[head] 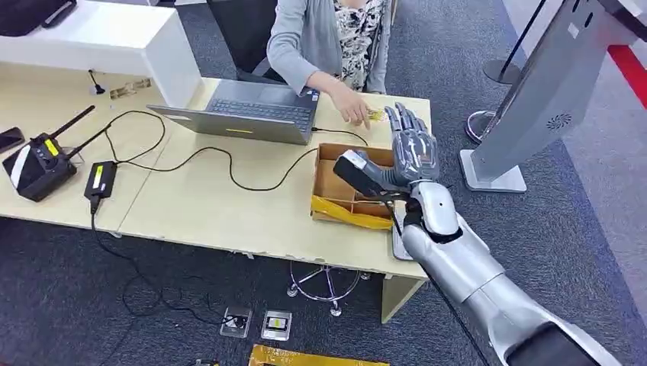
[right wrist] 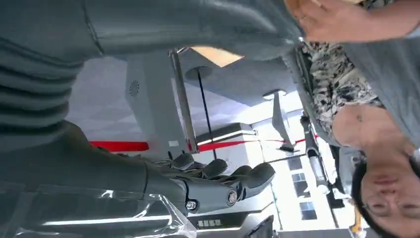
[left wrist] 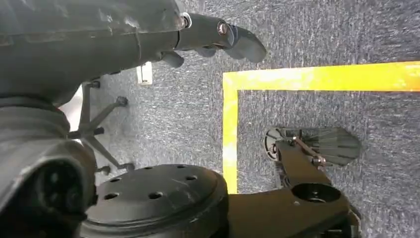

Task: Pass the card to the sensor for recognition and then transmit it.

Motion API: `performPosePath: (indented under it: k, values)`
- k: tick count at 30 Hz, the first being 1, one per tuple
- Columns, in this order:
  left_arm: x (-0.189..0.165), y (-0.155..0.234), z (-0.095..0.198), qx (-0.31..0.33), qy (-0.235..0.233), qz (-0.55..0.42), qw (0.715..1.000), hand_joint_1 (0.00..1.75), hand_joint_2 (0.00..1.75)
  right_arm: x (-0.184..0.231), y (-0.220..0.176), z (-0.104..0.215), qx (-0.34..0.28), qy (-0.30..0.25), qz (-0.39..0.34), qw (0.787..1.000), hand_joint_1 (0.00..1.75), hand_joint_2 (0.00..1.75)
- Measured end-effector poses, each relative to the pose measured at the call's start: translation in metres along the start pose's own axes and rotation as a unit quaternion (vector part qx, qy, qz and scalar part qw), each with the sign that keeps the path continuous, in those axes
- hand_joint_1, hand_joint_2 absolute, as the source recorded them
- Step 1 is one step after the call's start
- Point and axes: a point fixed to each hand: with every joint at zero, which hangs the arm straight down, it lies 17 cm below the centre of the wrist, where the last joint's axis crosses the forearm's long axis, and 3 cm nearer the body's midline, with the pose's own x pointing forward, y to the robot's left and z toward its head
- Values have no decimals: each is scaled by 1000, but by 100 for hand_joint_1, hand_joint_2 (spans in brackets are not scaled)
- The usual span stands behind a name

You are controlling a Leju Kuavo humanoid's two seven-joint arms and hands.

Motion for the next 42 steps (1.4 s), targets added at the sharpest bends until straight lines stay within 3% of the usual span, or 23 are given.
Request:
performPosePath:
  k: [9,10,14,26,32,42]
  values:
    - [-10,-3,1,-2,-3,9,1000,0,0,11,-25,32,-43,-22,-61,997,0,0]
    - [-9,-3,0,-2,-4,11,1000,0,0,13,-25,36,-42,-21,-68,997,0,175]
    - [-11,-2,0,1,2,20,1000,0,0,23,-20,60,-41,-12,-95,995,0,175]
    - [-18,2,0,13,22,31,999,0,0,33,18,121,-34,27,-86,995,0,175]
    - [-18,2,0,14,22,31,999,0,0,31,35,131,-13,54,-51,997,0,175]
    - [-18,4,0,31,29,39,998,0,0,56,53,129,23,27,-31,999,0,175]
